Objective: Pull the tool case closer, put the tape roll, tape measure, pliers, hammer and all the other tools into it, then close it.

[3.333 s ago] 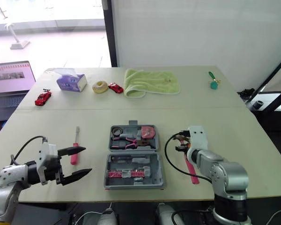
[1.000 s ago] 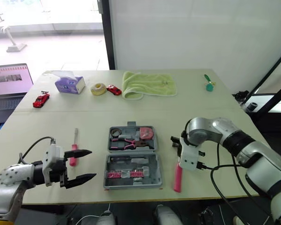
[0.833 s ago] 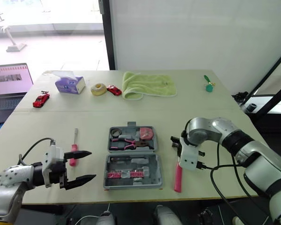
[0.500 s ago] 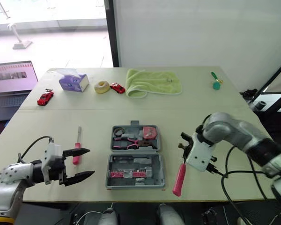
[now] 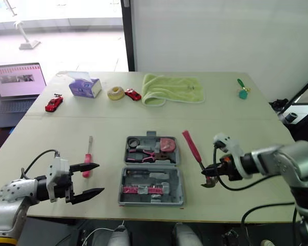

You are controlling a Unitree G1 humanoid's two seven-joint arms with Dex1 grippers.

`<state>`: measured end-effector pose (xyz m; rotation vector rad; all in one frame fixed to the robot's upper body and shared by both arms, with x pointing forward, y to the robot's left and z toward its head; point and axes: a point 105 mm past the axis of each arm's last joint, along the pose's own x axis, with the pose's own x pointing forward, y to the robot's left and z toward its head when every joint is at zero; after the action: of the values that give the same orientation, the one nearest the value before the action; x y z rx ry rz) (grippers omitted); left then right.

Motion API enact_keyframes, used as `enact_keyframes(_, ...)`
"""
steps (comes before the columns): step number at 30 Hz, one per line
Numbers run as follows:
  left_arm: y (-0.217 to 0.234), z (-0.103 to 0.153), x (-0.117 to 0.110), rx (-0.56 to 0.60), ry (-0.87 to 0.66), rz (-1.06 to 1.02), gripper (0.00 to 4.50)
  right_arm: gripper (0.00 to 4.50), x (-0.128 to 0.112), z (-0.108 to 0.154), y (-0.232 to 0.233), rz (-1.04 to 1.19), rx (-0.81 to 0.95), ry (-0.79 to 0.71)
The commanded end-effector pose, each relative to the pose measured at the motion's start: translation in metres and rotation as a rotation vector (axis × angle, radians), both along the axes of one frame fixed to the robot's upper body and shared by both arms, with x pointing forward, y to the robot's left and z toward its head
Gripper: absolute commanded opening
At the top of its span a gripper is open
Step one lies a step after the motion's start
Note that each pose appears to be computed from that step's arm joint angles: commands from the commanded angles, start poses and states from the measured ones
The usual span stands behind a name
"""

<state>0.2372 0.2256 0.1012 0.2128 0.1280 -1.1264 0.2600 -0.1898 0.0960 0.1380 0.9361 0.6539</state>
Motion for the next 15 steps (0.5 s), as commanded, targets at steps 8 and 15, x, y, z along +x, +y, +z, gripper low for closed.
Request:
enact_keyframes(8,-0.004,0.014,0.001,-0.012,-0.046,-0.005,4.50,0.06,-0.017,-0.046,0.014,-0.608,0.014,0.003)
enact_keyframes(15,-0.006,0.018,0.003,-0.011,-0.054,-0.003,4.50,2.24,-0.016,-0.068,0.005,-0.765,-0.068,0.117)
